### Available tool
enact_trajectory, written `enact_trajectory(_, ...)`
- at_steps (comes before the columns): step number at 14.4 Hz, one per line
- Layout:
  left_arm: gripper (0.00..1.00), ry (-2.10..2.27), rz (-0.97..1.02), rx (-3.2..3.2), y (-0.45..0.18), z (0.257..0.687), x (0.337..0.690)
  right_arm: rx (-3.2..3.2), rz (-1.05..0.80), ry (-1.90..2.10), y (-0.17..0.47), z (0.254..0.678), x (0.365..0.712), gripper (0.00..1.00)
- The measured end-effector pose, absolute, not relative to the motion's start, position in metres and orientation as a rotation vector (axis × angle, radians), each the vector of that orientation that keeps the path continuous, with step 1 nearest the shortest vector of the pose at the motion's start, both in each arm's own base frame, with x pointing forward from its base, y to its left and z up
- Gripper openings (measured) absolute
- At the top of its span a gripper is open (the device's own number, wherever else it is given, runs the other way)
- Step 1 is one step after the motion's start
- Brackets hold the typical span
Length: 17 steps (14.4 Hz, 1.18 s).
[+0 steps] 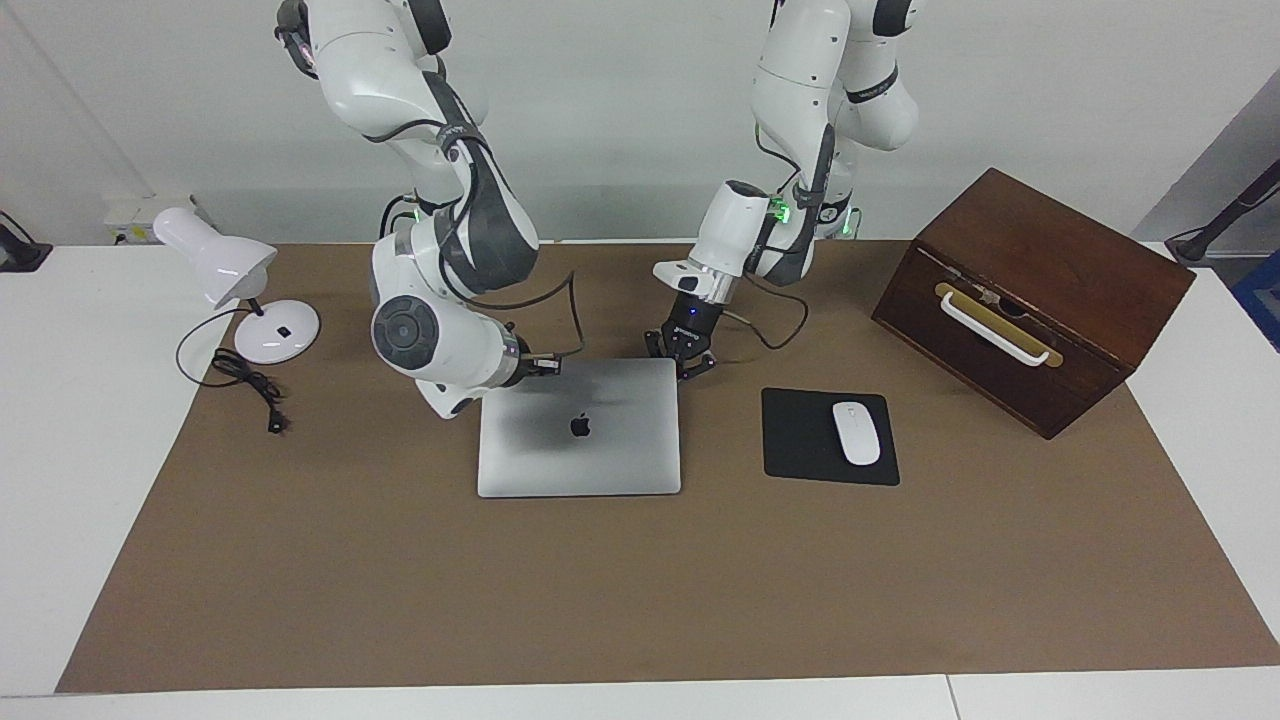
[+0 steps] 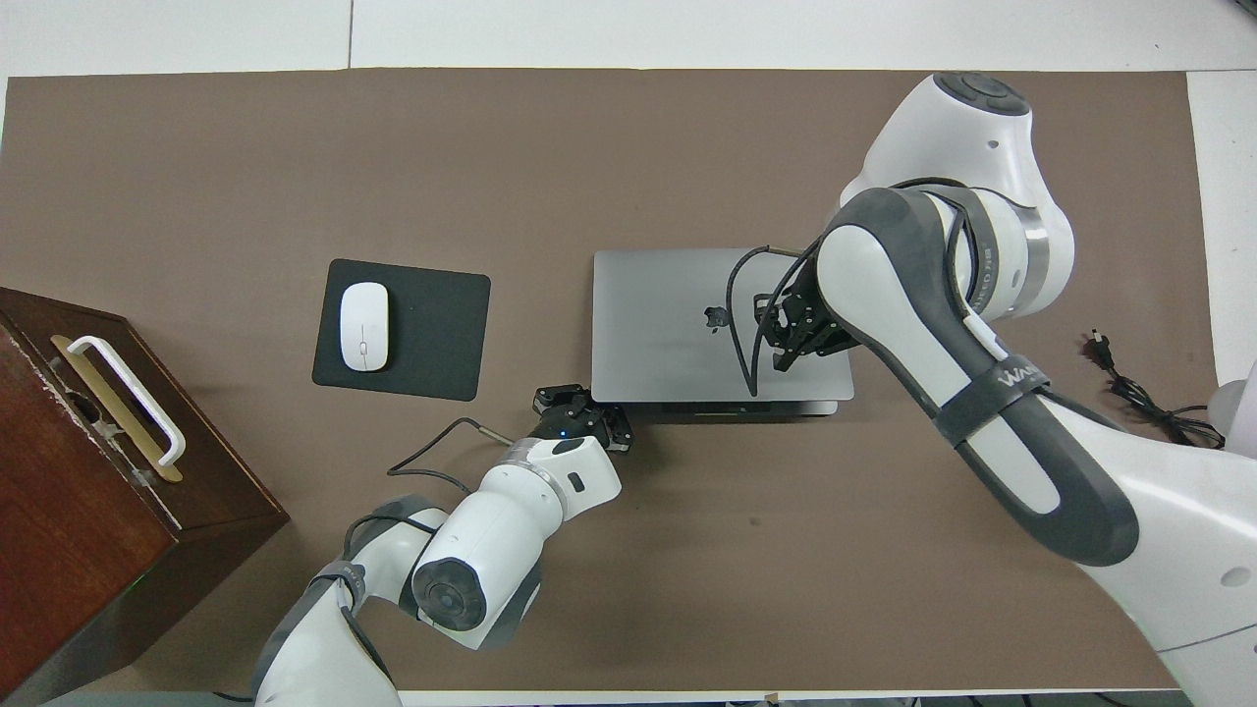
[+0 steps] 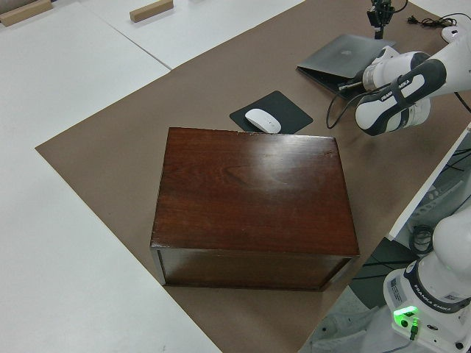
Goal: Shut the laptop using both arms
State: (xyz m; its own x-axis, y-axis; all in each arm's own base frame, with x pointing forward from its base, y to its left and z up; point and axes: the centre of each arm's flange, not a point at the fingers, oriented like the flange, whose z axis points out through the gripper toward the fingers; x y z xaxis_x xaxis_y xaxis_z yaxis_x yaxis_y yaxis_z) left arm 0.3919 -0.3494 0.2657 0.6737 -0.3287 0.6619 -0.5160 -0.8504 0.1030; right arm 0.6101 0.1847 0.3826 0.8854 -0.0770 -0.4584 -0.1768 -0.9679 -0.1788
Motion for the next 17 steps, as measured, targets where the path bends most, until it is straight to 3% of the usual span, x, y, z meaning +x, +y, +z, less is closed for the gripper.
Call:
enact_trajectory(4, 0.01, -0.574, 0.927, 2.615, -0.349, 0.266, 0.393, -2.914, 0.622, 0.080, 0.159, 0.421, 0.619, 0.01)
enact_trajectory(9, 0.01, -0.493, 0.889, 2.628, -0.350, 0.268, 0.395, -3.091, 0.426, -0.098, 0.136, 0.486, 0.616, 0.01)
enact_trajectory(17, 0.01, -0.482, 0.651, 2.733, -0.355, 0.292, 0.394, -3.196, 0.246, -0.372, 0.049, 0.556, 0.608, 0.01)
